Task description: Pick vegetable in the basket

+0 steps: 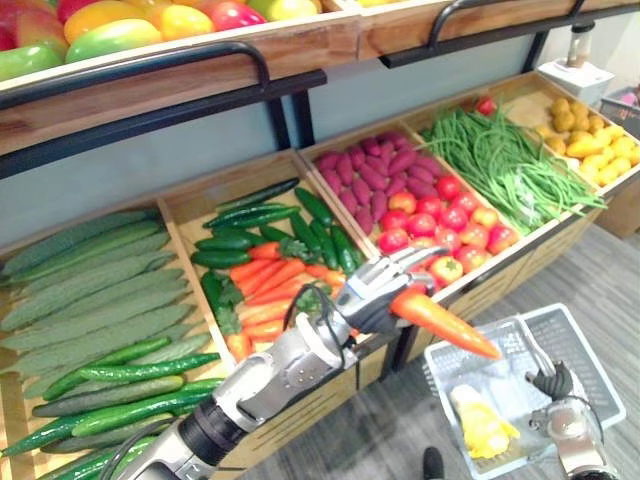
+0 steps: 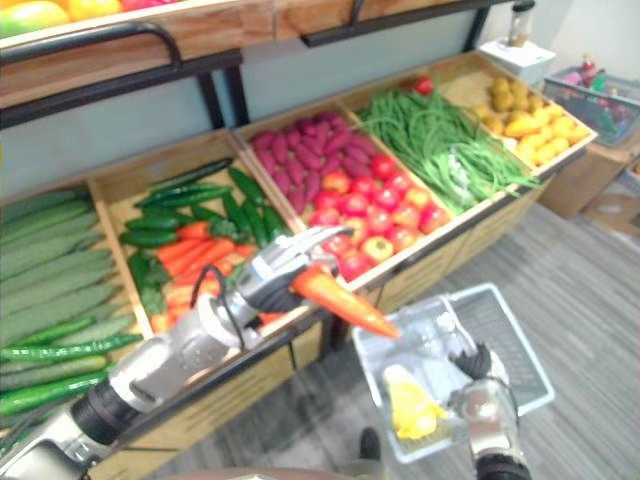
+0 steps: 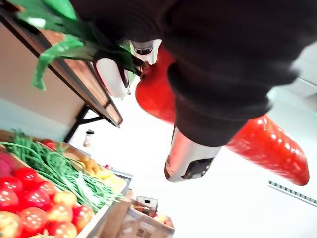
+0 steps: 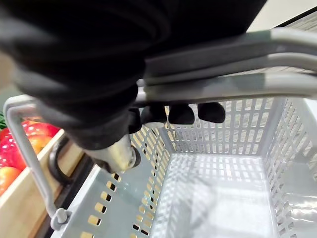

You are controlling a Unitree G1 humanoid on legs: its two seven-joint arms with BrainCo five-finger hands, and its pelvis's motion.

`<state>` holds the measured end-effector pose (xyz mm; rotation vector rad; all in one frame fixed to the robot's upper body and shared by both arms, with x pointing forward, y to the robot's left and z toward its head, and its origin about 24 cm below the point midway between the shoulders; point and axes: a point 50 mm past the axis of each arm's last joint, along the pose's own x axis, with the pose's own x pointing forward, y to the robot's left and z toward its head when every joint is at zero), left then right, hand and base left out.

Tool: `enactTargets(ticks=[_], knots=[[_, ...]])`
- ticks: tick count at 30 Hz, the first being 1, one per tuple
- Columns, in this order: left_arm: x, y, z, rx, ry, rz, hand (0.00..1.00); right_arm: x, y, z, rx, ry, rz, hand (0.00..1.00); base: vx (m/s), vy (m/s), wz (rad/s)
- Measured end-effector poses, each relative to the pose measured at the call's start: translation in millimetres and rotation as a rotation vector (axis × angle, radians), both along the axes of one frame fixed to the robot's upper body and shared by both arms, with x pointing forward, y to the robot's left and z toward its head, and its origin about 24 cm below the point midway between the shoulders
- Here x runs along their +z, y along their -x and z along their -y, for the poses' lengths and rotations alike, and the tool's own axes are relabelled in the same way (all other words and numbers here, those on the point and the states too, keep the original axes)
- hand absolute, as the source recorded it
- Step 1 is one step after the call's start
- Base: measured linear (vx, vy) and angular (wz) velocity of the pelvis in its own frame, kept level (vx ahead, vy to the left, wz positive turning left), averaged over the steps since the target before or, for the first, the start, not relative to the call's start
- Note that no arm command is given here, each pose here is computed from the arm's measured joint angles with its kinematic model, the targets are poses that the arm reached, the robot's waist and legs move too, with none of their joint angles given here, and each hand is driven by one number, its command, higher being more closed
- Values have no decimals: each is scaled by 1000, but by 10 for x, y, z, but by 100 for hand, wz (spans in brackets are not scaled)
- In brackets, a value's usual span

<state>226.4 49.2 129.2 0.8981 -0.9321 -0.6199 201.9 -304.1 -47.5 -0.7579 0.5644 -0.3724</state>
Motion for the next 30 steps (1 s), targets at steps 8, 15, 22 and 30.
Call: enactTargets(ticks=[8,15,22,30], knots=[[-202,121,322,-140,-71,-79,100,222,-171,-159,140,13,83,100,-5,-13,-8],[-438,87,480,-166,-164,-160,100,316,-131,-287,214,-29,132,100,1,-14,-9],[-761,2,546,-110,-262,-269,100,438,-90,-383,267,-111,195,100,-4,-22,-3],[-953,-111,561,-61,-372,-282,100,555,-26,-422,340,-197,220,100,0,0,0]])
